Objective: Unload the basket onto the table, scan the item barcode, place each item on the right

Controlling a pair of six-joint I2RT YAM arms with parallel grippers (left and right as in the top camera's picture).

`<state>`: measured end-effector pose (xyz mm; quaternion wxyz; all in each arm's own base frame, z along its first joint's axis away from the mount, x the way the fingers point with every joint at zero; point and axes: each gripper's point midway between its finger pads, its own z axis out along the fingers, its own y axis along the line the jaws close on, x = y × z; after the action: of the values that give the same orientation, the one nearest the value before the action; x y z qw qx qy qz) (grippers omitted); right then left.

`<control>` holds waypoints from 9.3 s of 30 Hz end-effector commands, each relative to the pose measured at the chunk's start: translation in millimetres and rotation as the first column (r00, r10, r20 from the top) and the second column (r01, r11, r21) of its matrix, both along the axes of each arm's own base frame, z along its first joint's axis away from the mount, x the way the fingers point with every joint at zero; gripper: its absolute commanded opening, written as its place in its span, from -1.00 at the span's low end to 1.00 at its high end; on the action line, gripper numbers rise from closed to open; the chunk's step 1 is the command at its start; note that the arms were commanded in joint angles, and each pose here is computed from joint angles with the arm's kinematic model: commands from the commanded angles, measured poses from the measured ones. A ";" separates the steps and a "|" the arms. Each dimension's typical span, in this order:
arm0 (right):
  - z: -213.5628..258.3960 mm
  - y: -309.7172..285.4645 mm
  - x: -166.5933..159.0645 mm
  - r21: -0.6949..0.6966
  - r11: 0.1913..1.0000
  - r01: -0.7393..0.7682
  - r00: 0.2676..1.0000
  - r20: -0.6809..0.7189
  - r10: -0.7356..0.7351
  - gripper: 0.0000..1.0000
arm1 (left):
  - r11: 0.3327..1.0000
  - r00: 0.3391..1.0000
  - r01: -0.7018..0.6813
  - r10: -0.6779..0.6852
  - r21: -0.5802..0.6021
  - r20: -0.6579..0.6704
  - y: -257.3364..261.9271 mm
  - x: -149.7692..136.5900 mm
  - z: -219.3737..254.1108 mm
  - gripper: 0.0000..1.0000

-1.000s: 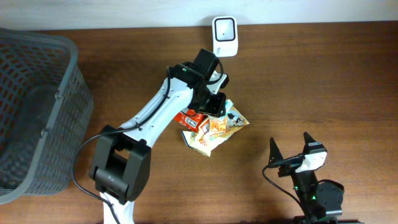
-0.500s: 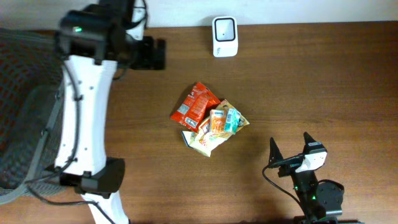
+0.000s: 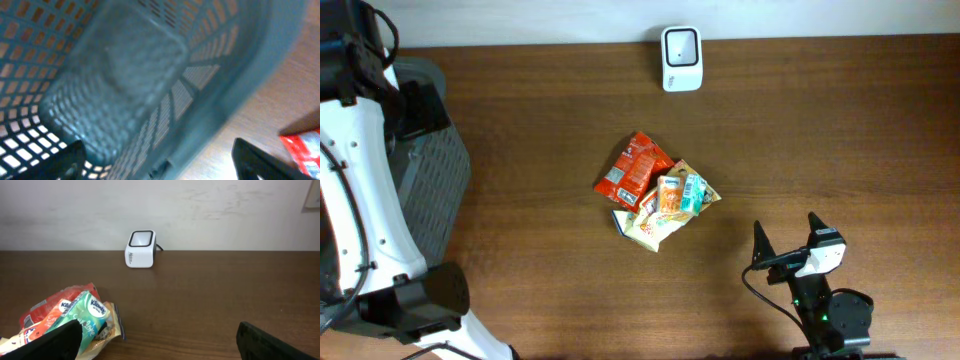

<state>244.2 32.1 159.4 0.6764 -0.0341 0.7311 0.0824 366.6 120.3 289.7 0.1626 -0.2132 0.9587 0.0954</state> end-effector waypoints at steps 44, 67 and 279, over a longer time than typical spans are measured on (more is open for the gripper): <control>-3.0 1.9 -0.2 -0.006 1.000 -0.009 1.000 -0.004 0.009 0.97 | 0.945 0.854 0.289 -0.182 -0.155 0.487 -91.2 -71.0 134.2 0.98; -3.0 2.0 -0.2 -0.006 1.000 -0.009 1.000 -0.004 0.009 0.97 | 0.305 0.432 0.892 -0.791 -0.333 0.434 -382.8 -67.9 -89.7 0.98; -3.0 2.0 -0.2 -0.006 1.000 -0.009 1.000 -0.003 0.009 0.97 | 0.574 0.638 0.734 -0.766 -0.364 0.078 -363.2 78.1 -235.3 0.22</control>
<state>244.2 32.1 159.5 0.6766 -0.0340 0.7310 0.0825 454.4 -174.2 19.6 0.0959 0.1720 0.9803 0.0168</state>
